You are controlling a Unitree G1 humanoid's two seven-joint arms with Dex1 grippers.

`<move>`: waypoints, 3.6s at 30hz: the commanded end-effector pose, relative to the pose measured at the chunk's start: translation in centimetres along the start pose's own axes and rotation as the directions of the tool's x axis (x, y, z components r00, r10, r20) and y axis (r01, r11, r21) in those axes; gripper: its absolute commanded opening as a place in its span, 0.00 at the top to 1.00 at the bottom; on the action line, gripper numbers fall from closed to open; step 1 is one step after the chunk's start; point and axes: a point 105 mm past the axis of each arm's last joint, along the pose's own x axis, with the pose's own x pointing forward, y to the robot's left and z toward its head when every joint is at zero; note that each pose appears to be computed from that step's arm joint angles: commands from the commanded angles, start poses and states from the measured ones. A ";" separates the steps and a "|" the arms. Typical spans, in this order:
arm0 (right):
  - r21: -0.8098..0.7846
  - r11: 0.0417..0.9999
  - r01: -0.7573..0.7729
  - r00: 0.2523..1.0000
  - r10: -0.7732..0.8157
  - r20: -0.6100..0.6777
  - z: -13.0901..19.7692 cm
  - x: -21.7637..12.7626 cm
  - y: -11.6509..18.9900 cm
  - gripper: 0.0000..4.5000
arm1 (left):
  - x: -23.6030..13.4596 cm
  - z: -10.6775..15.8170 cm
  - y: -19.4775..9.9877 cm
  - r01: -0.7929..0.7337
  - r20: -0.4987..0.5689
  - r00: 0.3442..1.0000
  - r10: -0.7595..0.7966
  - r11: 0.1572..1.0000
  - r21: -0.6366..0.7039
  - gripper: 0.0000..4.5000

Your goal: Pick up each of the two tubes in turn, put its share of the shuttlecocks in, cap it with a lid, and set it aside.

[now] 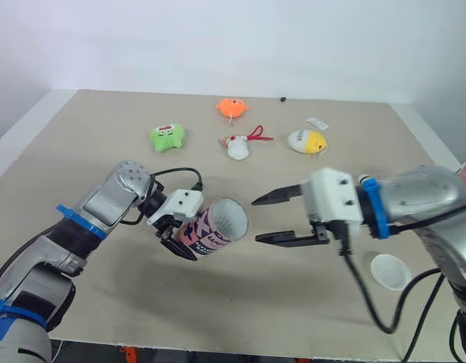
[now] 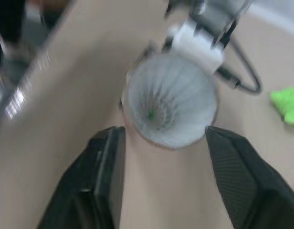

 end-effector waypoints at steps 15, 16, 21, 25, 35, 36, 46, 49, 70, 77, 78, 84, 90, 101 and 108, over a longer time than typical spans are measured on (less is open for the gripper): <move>0.174 0.341 0.924 0.365 -0.646 -0.670 -19.5 -14.8 -3.4 0.40 | 0.0 0.0 0.2 -0.002 -0.020 1.000 0.002 1.000 0.017 0.24; 0.166 0.306 0.937 0.333 -0.650 -0.683 -20.2 -15.1 -3.7 0.40 | 0.0 0.1 0.2 -0.002 -0.021 1.000 0.002 1.000 0.019 0.24; 0.146 0.224 0.964 0.260 -0.658 -0.707 -22.2 -15.6 -5.4 0.40 | -0.1 -0.1 0.2 -0.004 -0.027 1.000 0.004 1.000 0.018 0.24; 0.129 0.196 0.972 0.228 -0.662 -0.714 -23.3 -15.7 -6.8 0.40 | -0.2 -0.2 0.0 -0.008 -0.027 1.000 0.008 1.000 0.011 0.24; 0.111 0.185 0.976 0.209 -0.682 -0.700 -24.7 -15.4 -9.8 0.58 | -0.5 -0.3 -0.1 -0.020 -0.027 0.999 0.021 1.000 0.002 0.24; 0.111 0.193 0.975 0.215 -0.688 -0.693 -24.5 -15.3 -10.0 0.71 | -0.6 -0.3 -0.2 -0.023 -0.028 0.999 0.023 1.000 0.001 0.24; 0.090 0.410 0.907 0.390 -0.743 -0.545 -18.1 -14.0 -11.0 0.99 | -0.7 -0.5 -0.4 -0.029 -0.029 0.999 0.029 0.999 -0.012 0.24; 0.072 0.636 0.769 0.606 -0.688 -0.400 -13.0 -10.5 -9.7 0.99 | -0.7 -0.4 -0.3 -0.029 -0.027 0.999 0.029 1.000 -0.011 0.24; -0.248 0.968 0.030 0.981 -0.075 -0.177 -1.7 0.3 -0.9 0.99 | -0.6 -0.1 0.0 -0.025 -0.025 0.999 0.025 1.000 -0.001 0.24; -0.307 0.950 -0.059 0.984 0.003 -0.178 -1.0 1.5 -0.8 0.99 | -0.7 -0.2 0.0 -0.029 -0.026 0.999 0.029 1.000 -0.004 0.24; -0.313 0.947 -0.066 0.984 0.010 -0.180 -1.0 1.8 -0.9 0.99 | -0.7 -0.2 0.0 -0.029 -0.027 0.999 0.029 1.000 -0.003 0.24; -0.294 0.948 -0.120 0.980 0.066 -0.186 -1.0 2.6 -1.3 0.63 | -0.7 -0.1 0.0 -0.028 -0.027 0.999 0.028 1.000 -0.001 0.24; -0.240 0.963 -0.123 0.992 0.116 -0.041 1.2 1.8 -0.4 0.15 | -0.7 -0.1 -0.1 -0.027 -0.026 0.999 0.027 1.000 -0.003 0.24; 0.029 1.000 0.003 0.987 -0.008 0.158 2.6 -0.7 -1.1 0.39 | -0.5 -0.2 -0.1 -0.023 -0.023 0.999 0.023 1.000 -0.002 0.24; 0.083 0.990 -0.110 0.992 0.104 0.068 -0.3 0.7 -0.1 1.00 | -0.4 0.0 0.1 -0.020 -0.023 1.000 0.020 1.000 0.007 0.24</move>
